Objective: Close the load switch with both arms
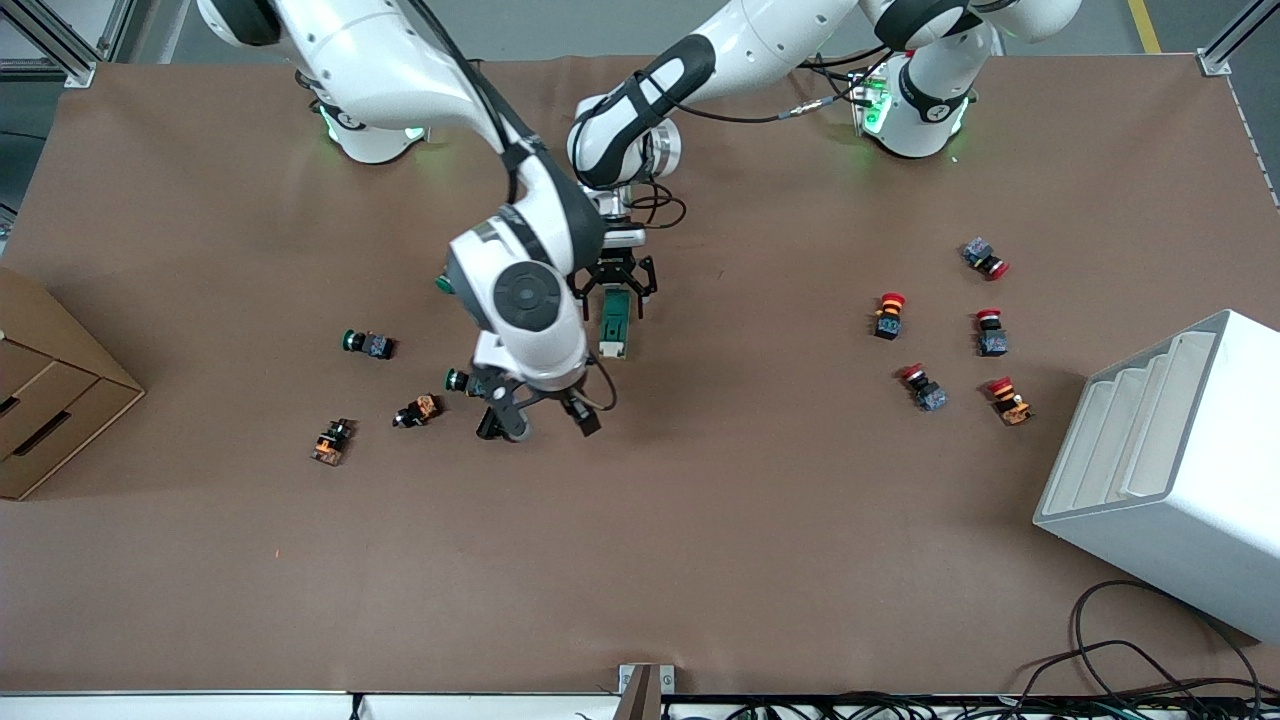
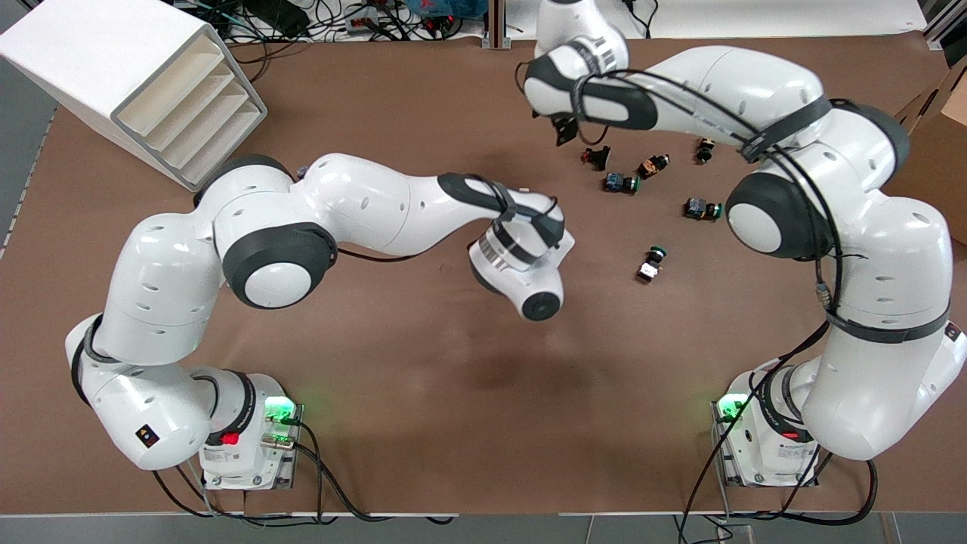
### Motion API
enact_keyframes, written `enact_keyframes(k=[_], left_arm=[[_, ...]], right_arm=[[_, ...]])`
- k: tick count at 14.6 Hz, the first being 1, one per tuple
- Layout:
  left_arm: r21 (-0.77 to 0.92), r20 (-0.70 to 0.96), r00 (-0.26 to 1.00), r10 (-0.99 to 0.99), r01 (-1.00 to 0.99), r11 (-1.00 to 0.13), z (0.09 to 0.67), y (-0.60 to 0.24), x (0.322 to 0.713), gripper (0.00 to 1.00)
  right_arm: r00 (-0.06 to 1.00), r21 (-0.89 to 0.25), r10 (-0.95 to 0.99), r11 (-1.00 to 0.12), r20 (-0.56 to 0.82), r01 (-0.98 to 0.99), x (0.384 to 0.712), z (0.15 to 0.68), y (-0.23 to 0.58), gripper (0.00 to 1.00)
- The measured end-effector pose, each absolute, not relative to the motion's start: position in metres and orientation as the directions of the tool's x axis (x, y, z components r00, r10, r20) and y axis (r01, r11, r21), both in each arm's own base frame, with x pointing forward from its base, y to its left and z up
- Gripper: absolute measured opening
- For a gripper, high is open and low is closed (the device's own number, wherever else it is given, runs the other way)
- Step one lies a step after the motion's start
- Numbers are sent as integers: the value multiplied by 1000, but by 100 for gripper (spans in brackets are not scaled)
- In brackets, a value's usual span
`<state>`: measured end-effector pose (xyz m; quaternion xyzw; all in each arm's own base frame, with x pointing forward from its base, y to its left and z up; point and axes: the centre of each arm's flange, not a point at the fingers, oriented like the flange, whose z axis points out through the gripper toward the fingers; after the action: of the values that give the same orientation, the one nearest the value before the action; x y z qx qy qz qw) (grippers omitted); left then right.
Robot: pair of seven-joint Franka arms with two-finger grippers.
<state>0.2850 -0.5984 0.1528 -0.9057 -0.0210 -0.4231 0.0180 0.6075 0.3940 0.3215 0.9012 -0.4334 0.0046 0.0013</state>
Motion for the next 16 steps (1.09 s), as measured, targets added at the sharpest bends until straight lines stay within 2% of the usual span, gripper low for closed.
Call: enact_keyframes(k=[4, 7, 10, 13, 16], left_arm=[[20, 710, 695, 114, 142, -990, 219, -618, 313, 100], [29, 646, 737, 198, 236, -971, 270, -603, 367, 100], [4, 544, 796, 267, 315, -949, 330, -550, 447, 100], [-19, 437, 847, 303, 346, -938, 395, -460, 535, 100], [-86, 347, 897, 273, 320, -943, 454, -371, 583, 100]], right_arm=[[837, 27, -548, -837, -13, -547, 653, 356, 287, 100], [935, 58, -344, -939, -89, -340, 671, 390, 181, 100], [961, 48, -225, -974, -161, -220, 665, 436, 94, 100], [972, 21, -123, -992, -199, -122, 647, 480, 29, 100], [976, 4, -67, -998, -209, -67, 632, 508, -47, 100]])
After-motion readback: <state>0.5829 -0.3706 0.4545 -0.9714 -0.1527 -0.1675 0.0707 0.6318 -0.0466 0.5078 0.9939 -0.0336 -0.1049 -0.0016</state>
